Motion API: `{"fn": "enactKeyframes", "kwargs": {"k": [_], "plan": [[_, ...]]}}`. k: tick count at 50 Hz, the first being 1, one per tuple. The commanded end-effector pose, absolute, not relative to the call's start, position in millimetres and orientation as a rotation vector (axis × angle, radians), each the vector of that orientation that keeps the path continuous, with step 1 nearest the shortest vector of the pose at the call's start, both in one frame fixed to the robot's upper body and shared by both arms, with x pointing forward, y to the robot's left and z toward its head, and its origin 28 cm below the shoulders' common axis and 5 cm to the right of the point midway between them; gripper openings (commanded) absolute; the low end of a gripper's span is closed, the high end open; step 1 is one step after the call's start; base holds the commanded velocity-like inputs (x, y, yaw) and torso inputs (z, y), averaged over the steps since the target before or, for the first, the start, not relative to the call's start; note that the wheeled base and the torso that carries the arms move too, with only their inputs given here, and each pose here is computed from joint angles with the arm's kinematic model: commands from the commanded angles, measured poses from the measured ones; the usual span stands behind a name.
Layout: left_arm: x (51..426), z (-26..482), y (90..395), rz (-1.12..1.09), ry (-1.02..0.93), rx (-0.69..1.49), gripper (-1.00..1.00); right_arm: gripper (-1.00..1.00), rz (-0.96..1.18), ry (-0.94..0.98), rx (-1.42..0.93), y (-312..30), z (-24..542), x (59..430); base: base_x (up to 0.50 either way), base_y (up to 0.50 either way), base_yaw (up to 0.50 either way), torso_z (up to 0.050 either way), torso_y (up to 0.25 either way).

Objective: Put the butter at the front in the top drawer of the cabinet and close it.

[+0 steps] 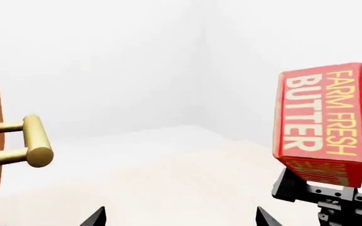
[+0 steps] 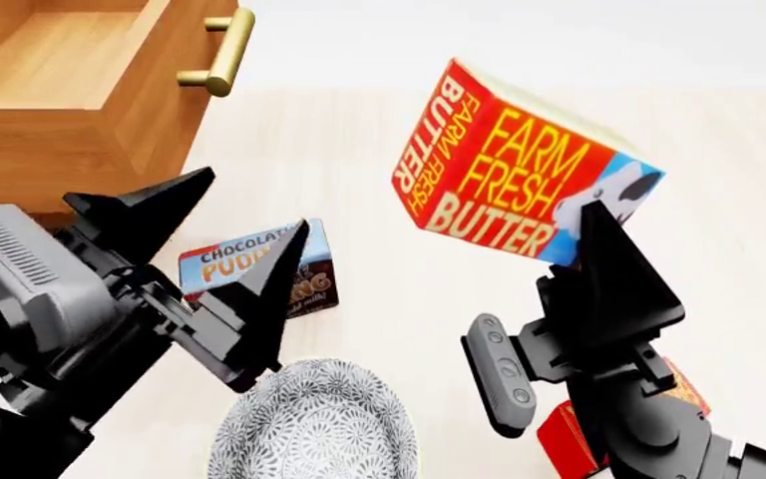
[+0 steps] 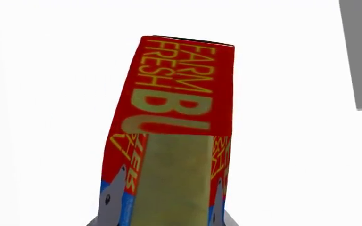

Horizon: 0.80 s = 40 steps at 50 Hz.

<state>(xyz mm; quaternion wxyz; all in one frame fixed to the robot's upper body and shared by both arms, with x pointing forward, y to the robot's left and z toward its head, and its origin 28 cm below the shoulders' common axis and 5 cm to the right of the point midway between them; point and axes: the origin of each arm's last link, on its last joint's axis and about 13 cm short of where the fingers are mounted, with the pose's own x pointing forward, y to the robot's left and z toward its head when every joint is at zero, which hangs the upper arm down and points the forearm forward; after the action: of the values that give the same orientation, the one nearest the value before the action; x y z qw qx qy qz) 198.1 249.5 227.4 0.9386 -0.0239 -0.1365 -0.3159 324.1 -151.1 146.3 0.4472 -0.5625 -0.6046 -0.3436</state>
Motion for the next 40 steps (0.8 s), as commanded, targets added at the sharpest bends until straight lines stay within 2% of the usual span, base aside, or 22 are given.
{"fn": "enactKeyframes", "kwargs": {"k": [1, 14, 40], "plan": [[190, 262, 249, -0.866, -0.117, 0.041, 1.00, -1.00, -0.889, -1.517, -1.389, -150, 152, 324, 0.00, 0.00, 0.00, 0.000, 0.000], [191, 290, 254, -0.962, -0.058, 0.130, 1.00, -1.00, -0.887, -1.508, -1.396, -151, 152, 324, 0.00, 0.00, 0.00, 0.001, 0.001], [201, 330, 258, -0.934, -0.020, 0.224, 1.00, -1.00, -0.865, -1.523, -1.425, -150, 153, 319, 0.00, 0.00, 0.00, 0.000, 0.001]]}}
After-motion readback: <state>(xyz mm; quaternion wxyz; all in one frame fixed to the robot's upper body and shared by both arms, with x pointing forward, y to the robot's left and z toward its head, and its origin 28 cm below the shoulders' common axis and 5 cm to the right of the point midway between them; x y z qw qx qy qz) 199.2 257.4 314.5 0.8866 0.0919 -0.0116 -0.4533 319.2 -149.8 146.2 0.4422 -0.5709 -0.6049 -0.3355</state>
